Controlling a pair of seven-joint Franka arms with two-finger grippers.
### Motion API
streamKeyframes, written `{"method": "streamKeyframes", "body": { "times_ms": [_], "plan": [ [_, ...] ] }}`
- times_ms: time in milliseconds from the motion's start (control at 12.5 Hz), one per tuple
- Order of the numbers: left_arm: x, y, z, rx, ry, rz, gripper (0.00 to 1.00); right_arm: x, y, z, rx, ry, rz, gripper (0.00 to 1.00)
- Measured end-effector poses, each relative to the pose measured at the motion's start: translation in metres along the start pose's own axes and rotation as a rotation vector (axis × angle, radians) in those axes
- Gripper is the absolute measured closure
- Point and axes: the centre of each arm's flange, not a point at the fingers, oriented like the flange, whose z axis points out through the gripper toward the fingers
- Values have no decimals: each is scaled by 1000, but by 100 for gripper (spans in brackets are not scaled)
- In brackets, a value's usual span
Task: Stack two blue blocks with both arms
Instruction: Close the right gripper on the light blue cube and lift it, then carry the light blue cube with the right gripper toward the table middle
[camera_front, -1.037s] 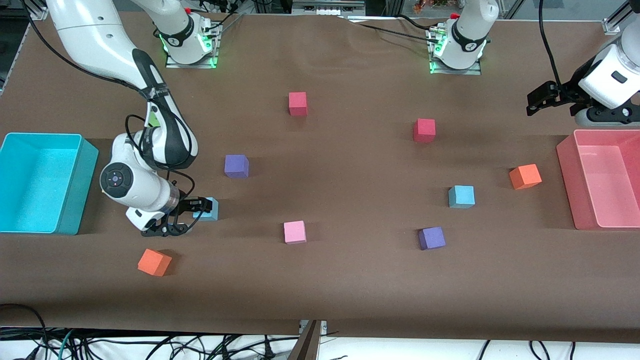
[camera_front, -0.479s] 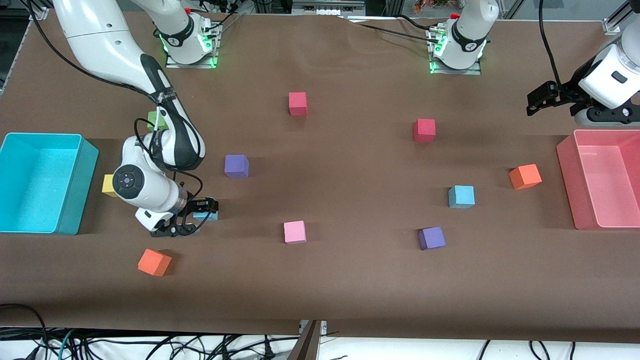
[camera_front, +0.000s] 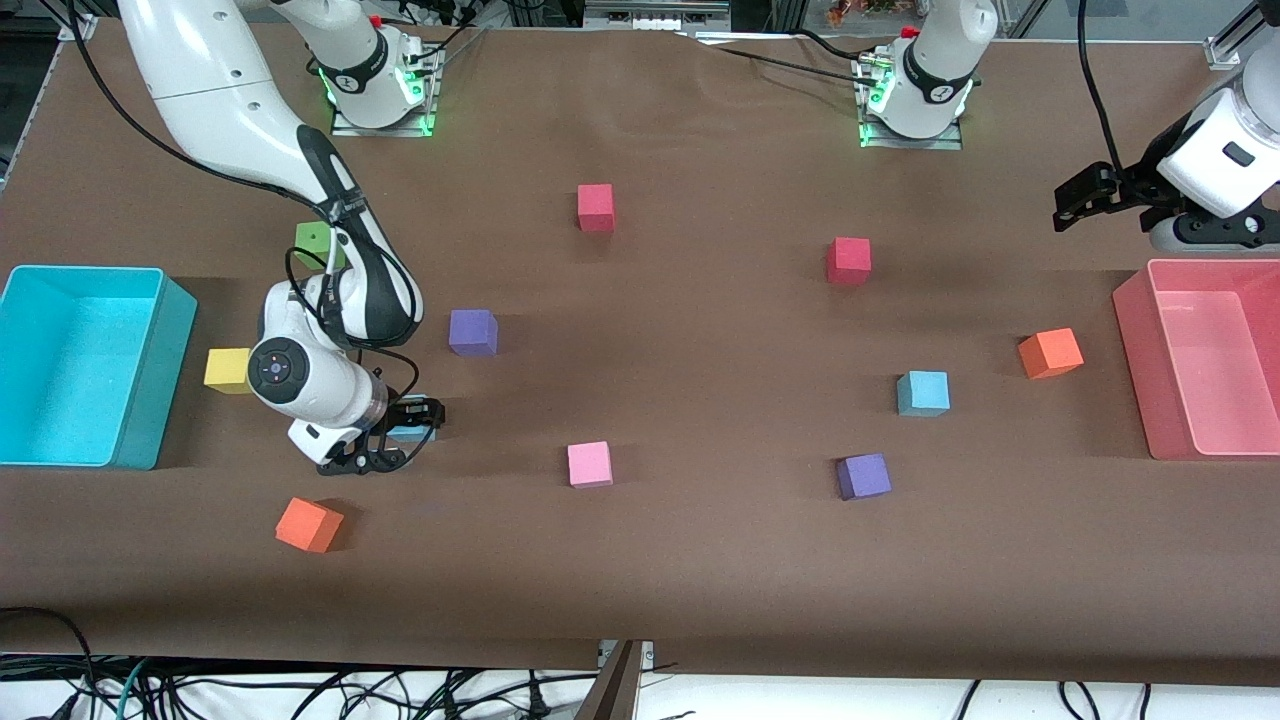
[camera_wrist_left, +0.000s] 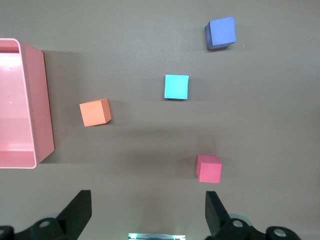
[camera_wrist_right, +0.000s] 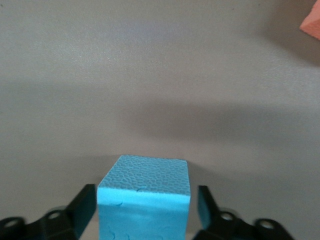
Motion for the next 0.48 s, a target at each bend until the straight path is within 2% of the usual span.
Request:
{"method": "streamKeyframes", "body": {
  "times_ms": [80, 160, 479],
  "plan": [
    [0, 0, 0, 0, 0, 0, 0, 0, 0, 0, 0, 0, -1, 36],
    [0, 0, 0, 0, 0, 0, 0, 1, -1, -1, 0, 2, -2, 42],
    [0, 0, 0, 0, 0, 0, 0, 5, -3, -19, 0, 0, -8, 42]
  ]
}}
